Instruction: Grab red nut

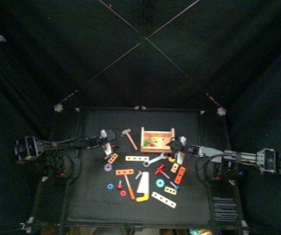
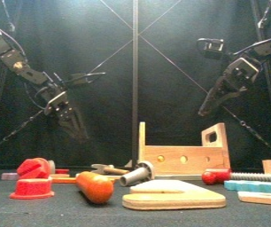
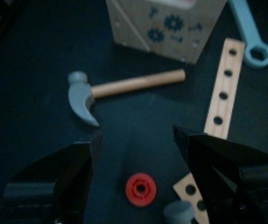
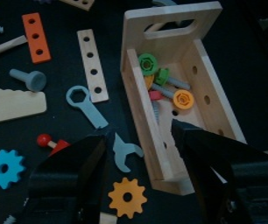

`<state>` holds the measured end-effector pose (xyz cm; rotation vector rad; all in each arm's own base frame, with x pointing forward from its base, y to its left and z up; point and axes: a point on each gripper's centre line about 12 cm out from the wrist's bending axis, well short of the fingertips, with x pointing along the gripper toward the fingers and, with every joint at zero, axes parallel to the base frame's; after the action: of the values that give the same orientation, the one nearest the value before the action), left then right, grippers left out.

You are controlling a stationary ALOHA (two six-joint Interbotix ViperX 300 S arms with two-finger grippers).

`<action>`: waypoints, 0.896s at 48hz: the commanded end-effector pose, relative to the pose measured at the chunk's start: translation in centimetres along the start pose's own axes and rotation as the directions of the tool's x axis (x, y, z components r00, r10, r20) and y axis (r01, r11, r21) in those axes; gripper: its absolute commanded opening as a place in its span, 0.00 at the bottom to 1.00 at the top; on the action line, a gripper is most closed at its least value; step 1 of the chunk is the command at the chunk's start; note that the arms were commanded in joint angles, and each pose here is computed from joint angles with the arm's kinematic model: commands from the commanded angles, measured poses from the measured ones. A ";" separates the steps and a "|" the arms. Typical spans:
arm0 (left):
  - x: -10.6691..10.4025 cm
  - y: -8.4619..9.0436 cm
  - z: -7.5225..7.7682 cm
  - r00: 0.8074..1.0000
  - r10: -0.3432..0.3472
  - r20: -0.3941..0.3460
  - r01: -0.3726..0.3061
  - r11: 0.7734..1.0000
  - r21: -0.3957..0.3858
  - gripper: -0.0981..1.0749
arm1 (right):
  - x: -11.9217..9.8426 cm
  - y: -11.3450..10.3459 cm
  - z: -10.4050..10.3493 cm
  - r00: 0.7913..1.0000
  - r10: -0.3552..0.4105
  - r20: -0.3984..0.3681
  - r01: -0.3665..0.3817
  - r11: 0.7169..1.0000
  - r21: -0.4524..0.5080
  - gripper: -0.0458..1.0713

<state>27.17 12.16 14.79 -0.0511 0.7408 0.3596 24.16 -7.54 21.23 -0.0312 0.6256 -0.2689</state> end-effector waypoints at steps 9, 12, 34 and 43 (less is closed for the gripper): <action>0.5 -0.1 -2.5 0.978 -0.004 -0.210 0.006 1.000 0.008 0.94 | -0.2 -0.1 0.9 1.000 -0.001 0.028 0.001 1.000 0.000 0.83; 0.7 -0.2 -3.1 0.970 -0.006 -0.242 0.009 1.000 0.012 0.94 | -0.1 -0.1 0.9 1.000 -0.003 0.027 0.003 1.000 -0.001 0.83; 3.1 -0.1 -4.3 0.952 -0.011 -0.304 0.014 1.000 0.007 0.94 | 0.7 -0.1 0.7 1.000 -0.002 0.003 0.002 1.000 -0.006 0.83; 4.0 -0.3 -4.6 0.946 -0.016 -0.323 0.019 1.000 0.007 0.93 | 0.7 -0.1 0.6 1.000 -0.002 0.000 0.002 1.000 -0.006 0.83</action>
<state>26.48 12.06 8.74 -0.1115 1.0691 0.3336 24.59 -7.72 20.28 -0.0341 0.6648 -0.2645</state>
